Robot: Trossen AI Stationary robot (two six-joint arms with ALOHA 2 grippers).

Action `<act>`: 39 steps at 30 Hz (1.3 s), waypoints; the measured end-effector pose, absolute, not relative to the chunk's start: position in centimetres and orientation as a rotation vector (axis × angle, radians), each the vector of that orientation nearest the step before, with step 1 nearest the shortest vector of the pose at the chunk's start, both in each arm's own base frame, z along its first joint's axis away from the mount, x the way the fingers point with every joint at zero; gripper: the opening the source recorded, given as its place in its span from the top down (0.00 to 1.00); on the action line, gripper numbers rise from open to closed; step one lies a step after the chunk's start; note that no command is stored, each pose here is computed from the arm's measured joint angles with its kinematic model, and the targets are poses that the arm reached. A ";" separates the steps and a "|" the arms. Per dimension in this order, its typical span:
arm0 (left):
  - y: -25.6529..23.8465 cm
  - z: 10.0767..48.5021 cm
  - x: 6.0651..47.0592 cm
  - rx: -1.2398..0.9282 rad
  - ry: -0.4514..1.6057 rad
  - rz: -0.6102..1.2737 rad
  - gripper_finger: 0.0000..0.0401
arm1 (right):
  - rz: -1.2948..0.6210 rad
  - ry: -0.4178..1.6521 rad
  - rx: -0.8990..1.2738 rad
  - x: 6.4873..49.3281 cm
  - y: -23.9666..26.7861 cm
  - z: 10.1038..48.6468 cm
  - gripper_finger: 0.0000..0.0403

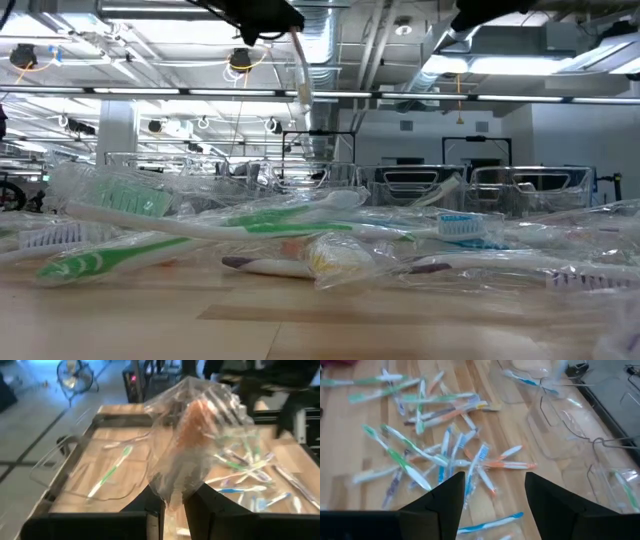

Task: Pick & Place Toothbrushes
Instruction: Put the orange toothbrush into the middle left transparent bin

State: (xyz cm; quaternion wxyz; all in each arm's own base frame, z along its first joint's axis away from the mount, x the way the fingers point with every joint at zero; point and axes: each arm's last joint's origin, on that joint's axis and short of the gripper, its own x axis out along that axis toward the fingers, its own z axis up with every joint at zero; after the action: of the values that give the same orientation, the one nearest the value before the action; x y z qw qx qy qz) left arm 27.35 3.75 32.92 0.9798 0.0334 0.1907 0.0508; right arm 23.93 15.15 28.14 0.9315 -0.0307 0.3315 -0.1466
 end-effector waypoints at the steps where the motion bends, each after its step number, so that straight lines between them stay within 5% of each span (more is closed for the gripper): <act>1: 4.3 33.2 27.8 0.057 0.403 0.104 0.90 | -0.302 0.685 -0.069 24.0 15.2 27.9 0.50; 8: 9.1 34.1 30.7 -0.057 0.539 0.123 0.90 | -0.296 0.701 -0.085 23.8 15.4 27.7 0.51; 20: 15.9 30.4 32.6 -0.212 0.682 0.204 0.90 | -0.297 0.695 -0.099 23.6 15.6 27.7 0.52; 39: 17.9 28.0 31.9 -0.288 0.744 0.257 0.88 | -0.303 0.689 -0.103 23.6 15.6 27.7 0.52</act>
State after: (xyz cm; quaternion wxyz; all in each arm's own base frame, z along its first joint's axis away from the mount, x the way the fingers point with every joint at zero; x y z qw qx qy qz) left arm 31.86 17.89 27.99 0.9135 -0.1397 0.3613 0.1246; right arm 23.59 15.61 27.73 0.9286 -0.0502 0.3365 -0.1481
